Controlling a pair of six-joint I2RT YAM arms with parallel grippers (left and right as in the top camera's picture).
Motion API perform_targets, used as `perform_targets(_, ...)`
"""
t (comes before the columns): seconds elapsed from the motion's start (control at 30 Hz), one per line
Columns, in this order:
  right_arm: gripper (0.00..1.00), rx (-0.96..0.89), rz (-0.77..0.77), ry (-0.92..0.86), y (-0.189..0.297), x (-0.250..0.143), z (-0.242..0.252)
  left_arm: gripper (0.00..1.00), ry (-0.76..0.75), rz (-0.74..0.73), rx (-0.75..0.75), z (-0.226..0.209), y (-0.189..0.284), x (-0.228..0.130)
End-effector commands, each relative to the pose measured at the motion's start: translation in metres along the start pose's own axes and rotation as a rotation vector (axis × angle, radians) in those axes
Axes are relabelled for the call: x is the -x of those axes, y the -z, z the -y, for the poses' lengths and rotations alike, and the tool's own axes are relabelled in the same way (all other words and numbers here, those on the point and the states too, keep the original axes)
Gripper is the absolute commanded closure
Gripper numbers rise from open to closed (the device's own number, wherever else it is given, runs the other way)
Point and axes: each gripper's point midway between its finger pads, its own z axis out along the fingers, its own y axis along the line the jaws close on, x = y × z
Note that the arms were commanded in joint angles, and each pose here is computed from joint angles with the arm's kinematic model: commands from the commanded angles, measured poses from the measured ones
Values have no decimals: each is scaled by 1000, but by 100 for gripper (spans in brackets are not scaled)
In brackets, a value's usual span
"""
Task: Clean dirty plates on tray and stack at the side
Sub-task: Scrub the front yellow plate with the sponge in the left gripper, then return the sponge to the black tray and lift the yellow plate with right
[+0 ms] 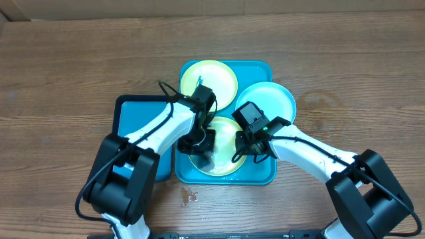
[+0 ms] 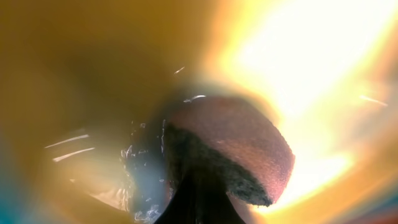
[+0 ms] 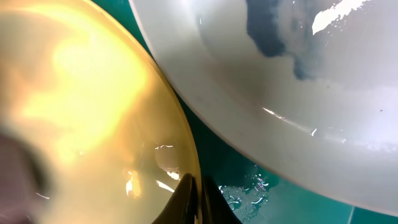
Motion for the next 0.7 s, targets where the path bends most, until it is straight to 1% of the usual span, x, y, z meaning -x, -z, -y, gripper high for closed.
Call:
perform_targets(0.0,96,-56,-1,11,-5,-3,13,96,174,166,378,-71,17,22)
perform_targets(0.07,96,-56,-1,11,-5,-3,13,96,200,187,405,-76,21,23)
perform_targets(0.17,96,-56,-2,11,-5,-3,13,96,217,194,375,-71,27,23)
perform_targets(0.3,96,-59,-5,11,-5,-4,13,96,223,218,237,-50,45,20)
perform_targets(0.43,96,-65,-7,11,-5,-4,15,96,246,307,97,-40,88,14)
perform_targets(0.53,96,-66,-8,12,-5,-5,15,96,267,377,107,-58,117,6)
perform_targets(0.6,96,-67,-7,12,-5,-4,15,96,310,404,182,-83,130,-2)
perform_targets(0.67,96,-69,-6,12,-5,-4,15,96,352,394,253,-105,132,-10)
